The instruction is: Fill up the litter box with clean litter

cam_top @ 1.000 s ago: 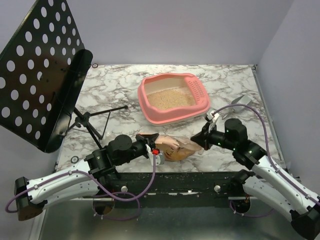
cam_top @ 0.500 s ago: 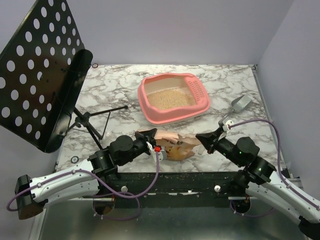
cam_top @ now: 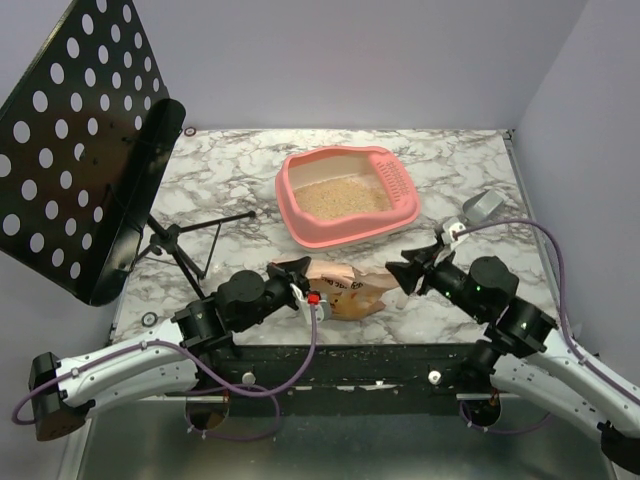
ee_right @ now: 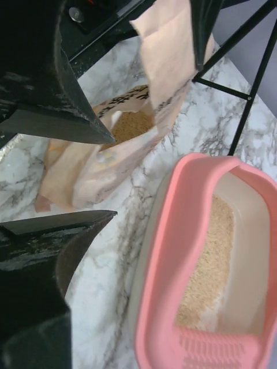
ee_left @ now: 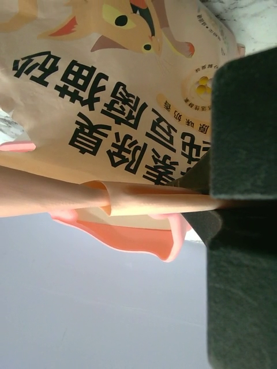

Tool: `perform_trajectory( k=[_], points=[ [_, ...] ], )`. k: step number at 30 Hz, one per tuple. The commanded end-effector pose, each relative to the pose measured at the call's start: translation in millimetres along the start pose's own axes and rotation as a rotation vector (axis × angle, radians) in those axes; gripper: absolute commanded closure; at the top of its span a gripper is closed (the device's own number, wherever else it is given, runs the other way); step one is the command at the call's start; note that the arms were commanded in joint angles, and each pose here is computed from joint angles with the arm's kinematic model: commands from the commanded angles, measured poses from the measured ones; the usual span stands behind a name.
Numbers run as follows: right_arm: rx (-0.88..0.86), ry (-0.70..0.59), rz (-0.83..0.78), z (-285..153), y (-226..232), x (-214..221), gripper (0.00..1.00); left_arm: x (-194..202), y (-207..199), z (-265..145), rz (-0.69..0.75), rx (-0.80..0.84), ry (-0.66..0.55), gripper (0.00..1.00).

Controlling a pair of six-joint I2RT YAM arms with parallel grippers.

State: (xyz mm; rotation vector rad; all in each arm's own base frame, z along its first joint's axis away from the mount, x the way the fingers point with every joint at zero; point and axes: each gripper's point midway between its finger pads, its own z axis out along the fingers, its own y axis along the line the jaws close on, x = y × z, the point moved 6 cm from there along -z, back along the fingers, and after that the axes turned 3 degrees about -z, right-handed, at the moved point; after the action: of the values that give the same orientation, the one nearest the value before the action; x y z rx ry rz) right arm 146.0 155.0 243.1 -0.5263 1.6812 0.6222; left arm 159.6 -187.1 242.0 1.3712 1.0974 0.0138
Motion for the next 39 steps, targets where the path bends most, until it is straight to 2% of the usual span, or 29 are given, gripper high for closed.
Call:
perform_trajectory(
  k=[1, 4, 6, 9, 13, 18, 25, 39],
  points=[
    [0.000, 0.045, -0.065, 5, 5, -44, 0.37, -24, 17, -11, 0.022, -0.004, -0.120, 1.00],
    [-0.005, 0.158, -0.135, 12, 9, -68, 0.24, -26, 15, -14, 0.030, 0.007, -0.152, 1.00],
    [-0.002, 0.260, -0.179, 19, 9, -77, 0.22, -25, 11, -14, 0.040, 0.024, -0.167, 1.00],
    [-0.061, 0.423, -0.235, 32, 8, -73, 0.21, -27, 5, -17, 0.056, 0.049, -0.207, 1.00],
    [-0.185, 0.508, -0.173, 35, -1, -64, 0.23, -25, 2, -25, 0.062, 0.054, -0.223, 1.00],
    [-0.309, 0.648, -0.151, 34, 1, -38, 0.26, -10, -15, -39, -0.029, 0.088, -0.200, 1.00],
    [-0.443, 0.697, -0.128, 41, 9, -14, 0.27, -3, -36, -53, -0.156, 0.132, -0.261, 1.00],
    [-0.610, 0.795, -0.016, 56, 27, 18, 0.30, 1, -41, -54, -0.158, 0.117, -0.272, 1.00]
  ],
)
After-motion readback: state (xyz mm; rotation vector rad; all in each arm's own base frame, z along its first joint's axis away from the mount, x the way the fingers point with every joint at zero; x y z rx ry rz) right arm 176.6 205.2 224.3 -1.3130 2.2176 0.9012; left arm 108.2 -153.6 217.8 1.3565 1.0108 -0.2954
